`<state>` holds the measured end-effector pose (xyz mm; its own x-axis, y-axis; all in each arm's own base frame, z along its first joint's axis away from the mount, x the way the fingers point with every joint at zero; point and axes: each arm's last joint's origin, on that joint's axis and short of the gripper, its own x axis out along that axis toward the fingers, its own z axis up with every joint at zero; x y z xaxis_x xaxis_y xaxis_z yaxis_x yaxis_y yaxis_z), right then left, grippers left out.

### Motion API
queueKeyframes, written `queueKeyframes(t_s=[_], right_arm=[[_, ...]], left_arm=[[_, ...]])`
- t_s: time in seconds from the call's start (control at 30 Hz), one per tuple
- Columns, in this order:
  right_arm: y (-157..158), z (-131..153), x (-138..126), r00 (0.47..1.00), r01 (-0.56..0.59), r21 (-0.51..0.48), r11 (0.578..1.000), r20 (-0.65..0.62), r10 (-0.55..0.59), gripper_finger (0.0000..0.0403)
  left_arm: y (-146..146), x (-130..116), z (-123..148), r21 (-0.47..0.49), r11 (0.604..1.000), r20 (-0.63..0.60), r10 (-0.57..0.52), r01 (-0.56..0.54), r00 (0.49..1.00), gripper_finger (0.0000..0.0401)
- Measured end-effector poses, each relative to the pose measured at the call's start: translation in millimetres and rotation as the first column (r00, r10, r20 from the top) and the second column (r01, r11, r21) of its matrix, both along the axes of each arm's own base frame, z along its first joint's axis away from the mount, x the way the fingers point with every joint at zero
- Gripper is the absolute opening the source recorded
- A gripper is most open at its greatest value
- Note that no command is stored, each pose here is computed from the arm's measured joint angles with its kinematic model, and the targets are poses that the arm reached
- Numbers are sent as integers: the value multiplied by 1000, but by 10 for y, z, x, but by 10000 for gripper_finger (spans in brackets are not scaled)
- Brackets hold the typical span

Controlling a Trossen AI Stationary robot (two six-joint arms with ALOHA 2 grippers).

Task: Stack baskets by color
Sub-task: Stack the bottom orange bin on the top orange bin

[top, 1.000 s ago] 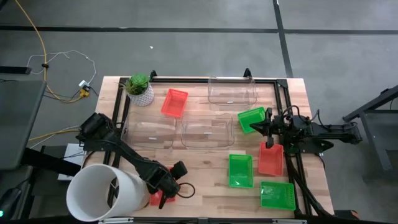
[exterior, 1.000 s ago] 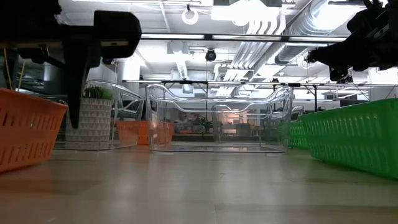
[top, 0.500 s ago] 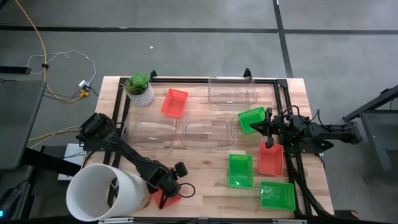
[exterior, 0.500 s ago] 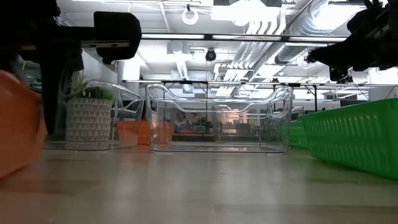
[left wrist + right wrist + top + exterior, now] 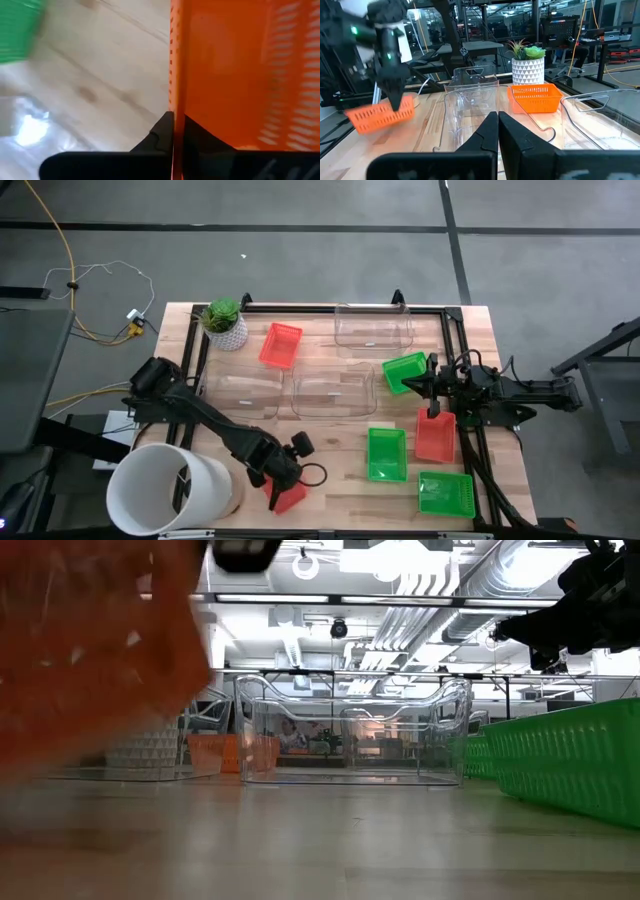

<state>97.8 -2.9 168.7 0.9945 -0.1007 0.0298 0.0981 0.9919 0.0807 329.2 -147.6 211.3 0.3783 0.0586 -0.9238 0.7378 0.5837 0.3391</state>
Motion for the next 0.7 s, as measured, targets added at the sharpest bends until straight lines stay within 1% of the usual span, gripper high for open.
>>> queueKeyframes(t_s=[0.07,0.13,0.23,0.3,0.33,0.4,0.47,0.5,0.53,0.6,0.67,0.7], right_arm=[[0,0,0,1000,0,0,1000,0,0,0],[0,-1,0,1000,0,0,1000,-1,0,0],[0,-1,0,1000,0,0,1000,-1,0,0],[0,0,0,1000,0,0,1000,0,0,0],[0,-1,1,1000,0,0,1000,-1,0,0],[0,0,0,1000,0,0,1000,0,0,0],[0,-1,0,1000,0,0,1000,-1,0,0],[0,-1,0,1000,0,0,1000,-1,0,0],[0,0,0,1000,0,0,1000,0,0,0],[0,-1,0,1000,0,0,1000,-1,0,0],[0,-2,0,1000,0,0,1000,-1,0,0],[0,-1,0,1000,0,0,1000,-1,0,0]], left_arm=[[37,-28,223,22,999,45,42,-43,998,1],[100,-66,472,31,996,122,80,-85,989,1],[247,-190,834,31,988,258,137,-150,956,1],[404,-285,1090,15,974,367,206,-227,907,1],[502,-345,1213,8,959,420,254,-283,871,1],[738,-464,1437,-18,912,517,360,-411,777,1],[1013,-564,1620,-87,837,587,480,-540,651,0],[1156,-613,1684,-126,787,608,542,-603,581,0],[1310,-654,1733,-169,726,622,604,-667,499,0],[1616,-731,1793,-266,583,625,711,-768,323,0],[1927,-782,1784,-368,423,593,793,-828,141,0],[2078,-809,1758,-420,336,561,826,-843,50,0]])
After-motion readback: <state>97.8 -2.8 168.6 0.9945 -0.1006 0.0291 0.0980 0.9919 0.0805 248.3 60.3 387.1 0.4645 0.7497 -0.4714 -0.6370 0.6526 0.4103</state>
